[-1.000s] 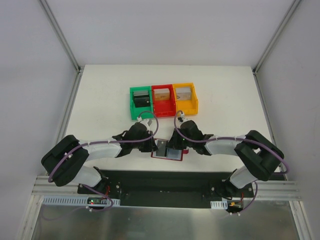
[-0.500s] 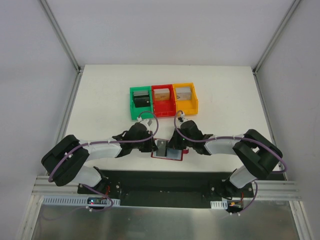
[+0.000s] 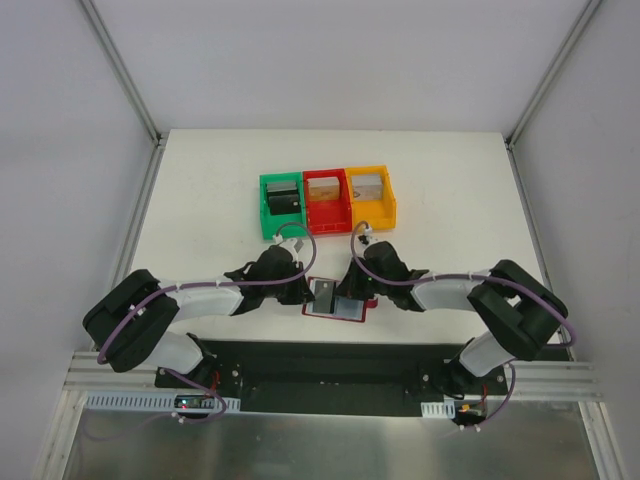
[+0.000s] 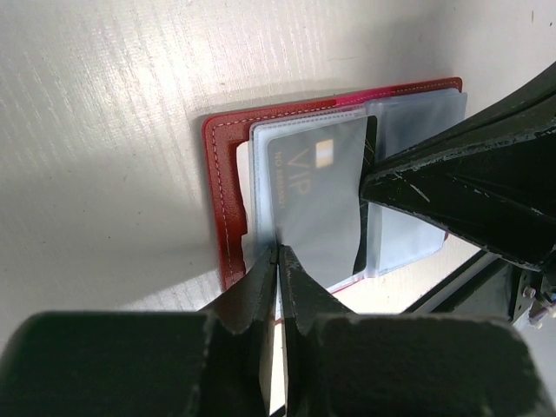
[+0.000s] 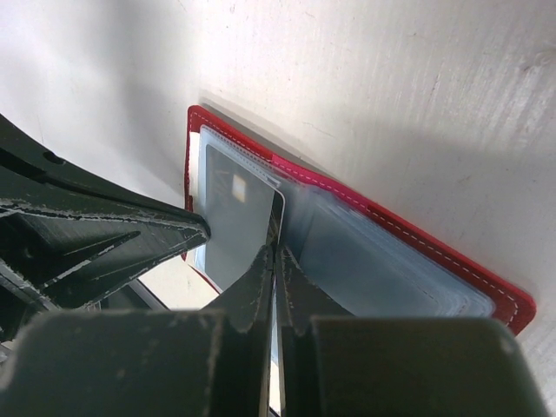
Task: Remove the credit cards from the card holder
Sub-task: Remove the credit card from the card holder.
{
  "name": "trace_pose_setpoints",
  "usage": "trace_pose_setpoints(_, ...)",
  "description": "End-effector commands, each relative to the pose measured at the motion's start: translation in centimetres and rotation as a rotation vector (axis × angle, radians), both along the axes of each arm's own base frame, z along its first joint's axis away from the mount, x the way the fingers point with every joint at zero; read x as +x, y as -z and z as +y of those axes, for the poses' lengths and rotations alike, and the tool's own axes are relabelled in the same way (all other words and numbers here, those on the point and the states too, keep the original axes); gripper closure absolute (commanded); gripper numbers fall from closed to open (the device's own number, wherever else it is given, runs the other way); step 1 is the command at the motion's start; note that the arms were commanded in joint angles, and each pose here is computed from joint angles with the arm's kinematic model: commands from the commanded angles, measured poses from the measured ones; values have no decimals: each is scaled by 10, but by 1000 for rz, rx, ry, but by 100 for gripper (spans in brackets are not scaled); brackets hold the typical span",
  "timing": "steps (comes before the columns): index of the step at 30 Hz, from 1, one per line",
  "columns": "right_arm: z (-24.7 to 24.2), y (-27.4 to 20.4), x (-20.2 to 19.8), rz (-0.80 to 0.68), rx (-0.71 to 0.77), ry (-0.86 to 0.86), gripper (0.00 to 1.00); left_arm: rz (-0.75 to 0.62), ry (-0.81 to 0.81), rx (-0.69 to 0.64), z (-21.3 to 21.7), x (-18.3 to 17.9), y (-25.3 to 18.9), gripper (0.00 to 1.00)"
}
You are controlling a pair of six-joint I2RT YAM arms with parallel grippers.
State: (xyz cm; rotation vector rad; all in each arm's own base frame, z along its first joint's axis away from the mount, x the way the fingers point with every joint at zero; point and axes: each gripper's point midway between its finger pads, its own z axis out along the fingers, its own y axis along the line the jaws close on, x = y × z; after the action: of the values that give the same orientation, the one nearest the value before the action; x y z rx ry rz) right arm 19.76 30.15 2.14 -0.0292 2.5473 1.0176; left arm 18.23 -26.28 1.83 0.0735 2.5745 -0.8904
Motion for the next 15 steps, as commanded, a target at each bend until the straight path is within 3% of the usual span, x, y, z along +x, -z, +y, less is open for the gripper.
trace_pose_setpoints(1, -8, 2, -5, 4, -11, -2, 99, 68, 1, 67, 14, -15, 21, 99)
trace_pose_setpoints(15, -16, 0, -7, -4, -5, 0, 100, 73, -15, 76, 17, -15, 24, 100)
